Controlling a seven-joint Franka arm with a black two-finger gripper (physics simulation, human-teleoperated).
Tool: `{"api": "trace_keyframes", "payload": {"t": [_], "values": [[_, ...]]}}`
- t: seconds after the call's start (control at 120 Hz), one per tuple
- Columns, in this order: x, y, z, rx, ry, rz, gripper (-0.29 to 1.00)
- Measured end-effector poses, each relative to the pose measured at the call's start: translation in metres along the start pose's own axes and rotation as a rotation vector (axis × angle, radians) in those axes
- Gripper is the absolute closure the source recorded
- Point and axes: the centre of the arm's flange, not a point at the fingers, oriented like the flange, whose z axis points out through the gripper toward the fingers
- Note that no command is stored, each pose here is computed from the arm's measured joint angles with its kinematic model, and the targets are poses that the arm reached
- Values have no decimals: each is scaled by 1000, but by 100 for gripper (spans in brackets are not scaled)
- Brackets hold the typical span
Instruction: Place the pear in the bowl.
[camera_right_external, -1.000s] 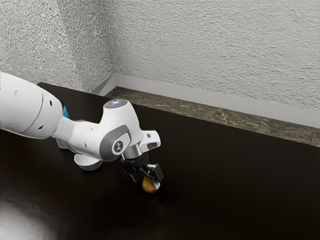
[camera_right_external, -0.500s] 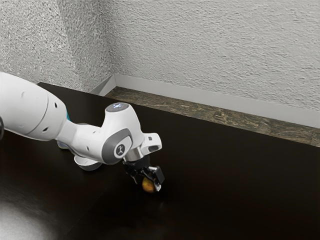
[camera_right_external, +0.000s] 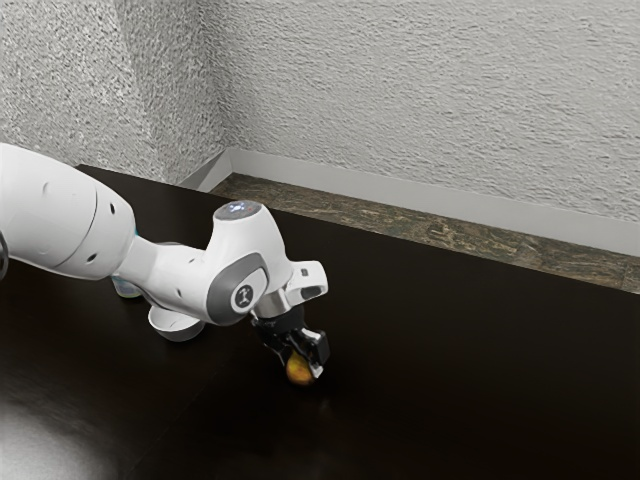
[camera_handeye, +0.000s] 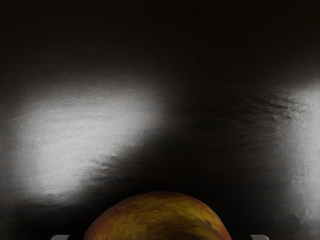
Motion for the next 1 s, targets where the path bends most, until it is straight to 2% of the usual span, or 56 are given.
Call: {"api": "trace_keyframes", "payload": {"t": [0.508,0.75,1.0], "values": [[0,0,-1,2,3,-2,36],[1,1,-7,13,14,-6,57],[2,1,-7,22,18,-32,61]]}}
